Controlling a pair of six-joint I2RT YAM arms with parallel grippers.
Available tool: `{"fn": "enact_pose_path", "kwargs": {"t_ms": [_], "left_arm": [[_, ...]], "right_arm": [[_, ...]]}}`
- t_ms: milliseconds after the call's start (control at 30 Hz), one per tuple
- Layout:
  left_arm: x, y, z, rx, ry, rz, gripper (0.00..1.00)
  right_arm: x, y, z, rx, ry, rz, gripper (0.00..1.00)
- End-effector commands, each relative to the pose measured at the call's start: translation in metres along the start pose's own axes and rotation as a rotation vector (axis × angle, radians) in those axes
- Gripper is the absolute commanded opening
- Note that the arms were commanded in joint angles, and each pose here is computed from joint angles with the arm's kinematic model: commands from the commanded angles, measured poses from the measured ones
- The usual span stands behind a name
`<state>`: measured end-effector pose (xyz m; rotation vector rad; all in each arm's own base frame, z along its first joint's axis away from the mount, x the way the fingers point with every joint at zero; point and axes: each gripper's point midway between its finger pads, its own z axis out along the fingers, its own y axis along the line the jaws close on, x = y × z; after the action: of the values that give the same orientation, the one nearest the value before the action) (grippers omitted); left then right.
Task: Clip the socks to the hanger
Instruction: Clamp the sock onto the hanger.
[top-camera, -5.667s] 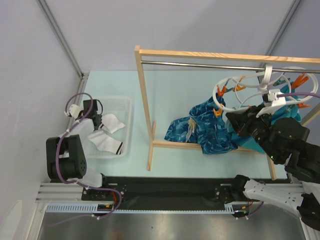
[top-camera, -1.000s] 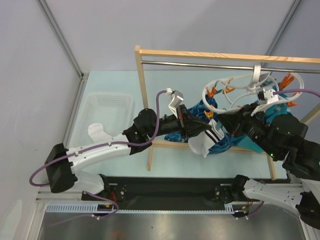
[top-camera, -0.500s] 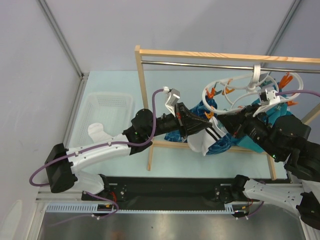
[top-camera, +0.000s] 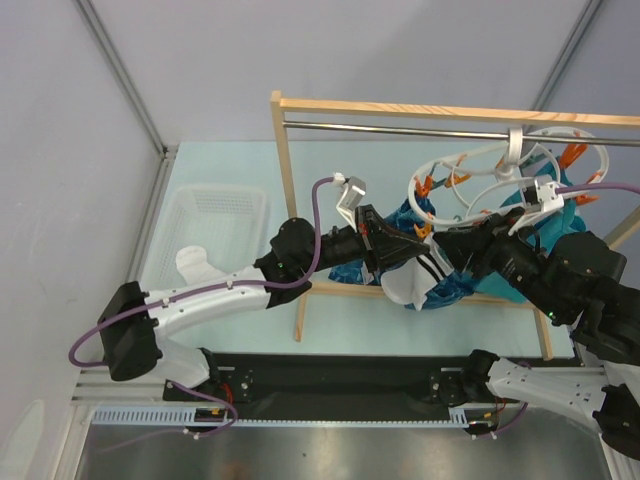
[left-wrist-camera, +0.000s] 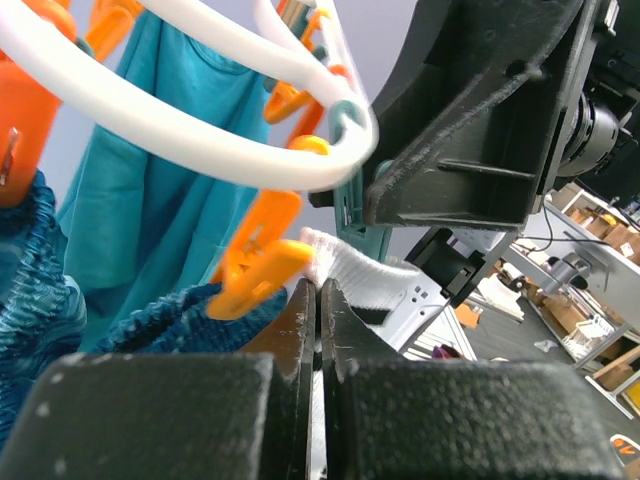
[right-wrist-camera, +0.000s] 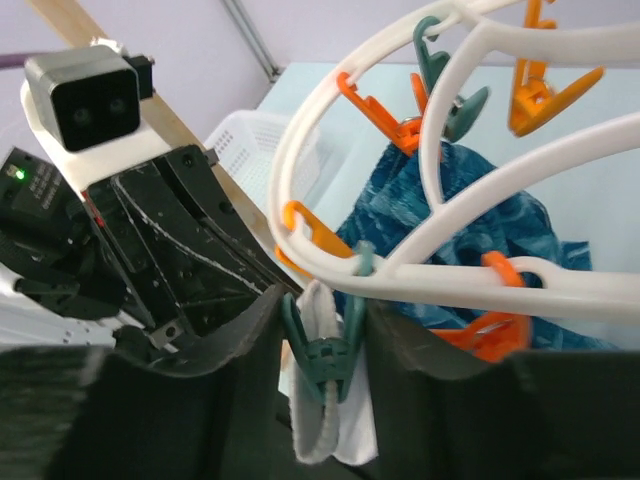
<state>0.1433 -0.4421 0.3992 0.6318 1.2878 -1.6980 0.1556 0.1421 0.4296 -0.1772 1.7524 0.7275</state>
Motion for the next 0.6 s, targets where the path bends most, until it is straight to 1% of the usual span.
{"fn": "enact_pose_path", "kwargs": {"t_ms": [0,67,133,167,200,233,267,300,333,367,400,433,533,567], "left_arm": [[-0.031,-0.025,0.006,0.069,-0.081,0.025,0.0],[-0.031,-0.024,0.007,0.063,-0.079,0.023,0.0],[-0.031,-0.024,0.007,0.062,-0.078,0.027,0.0],[-0.031,-0.023,0.007,0.055,-0.078,0.033,0.0],[-0.032,-0.02,0.006,0.036,-0.078,0.029,0.0],[-0.032,-0.017,0.006,0.02,-0.075,0.032,0.02],[-0.032,-0.016,0.005,0.007,-0.072,0.04,0.09],[-0.032,-0.012,0.003,-0.022,-0.065,0.043,0.19],[-0.032,-0.01,0.001,-0.038,-0.062,0.054,0.32],[-0.032,-0.01,-0.002,-0.048,-0.062,0.061,0.37],[-0.033,-0.008,-0.011,-0.076,-0.068,0.068,0.48],[-0.034,-0.008,-0.015,-0.091,-0.071,0.072,0.52],[-0.035,-0.012,-0.031,-0.108,-0.079,0.073,0.58],[-0.045,-0.026,-0.039,-0.078,-0.099,0.081,0.58]], "right_arm": [[-0.01,0.005,-0.002,-0.021,-0.038,0.019,0.43],[-0.01,0.004,-0.002,-0.018,-0.036,0.015,0.51],[-0.01,0.004,-0.002,-0.015,-0.036,0.014,0.56],[-0.009,0.003,-0.001,-0.01,-0.034,0.011,0.62],[-0.01,0.003,-0.002,-0.009,-0.034,0.013,0.64],[-0.009,0.002,-0.002,-0.006,-0.032,0.009,0.67],[-0.01,0.001,-0.003,-0.001,-0.032,0.006,0.72],[-0.011,-0.001,-0.006,0.005,-0.033,0.004,0.74],[-0.012,-0.002,-0.007,0.013,-0.032,0.003,0.76],[-0.012,-0.005,-0.009,0.024,-0.032,-0.001,0.8],[-0.012,-0.007,-0.013,0.028,-0.028,-0.004,0.81],[-0.012,-0.008,-0.015,0.03,-0.024,-0.004,0.82],[-0.002,-0.013,-0.019,0.042,0.016,-0.027,0.89],[0.0,-0.015,-0.019,0.047,0.027,-0.031,0.91]]}}
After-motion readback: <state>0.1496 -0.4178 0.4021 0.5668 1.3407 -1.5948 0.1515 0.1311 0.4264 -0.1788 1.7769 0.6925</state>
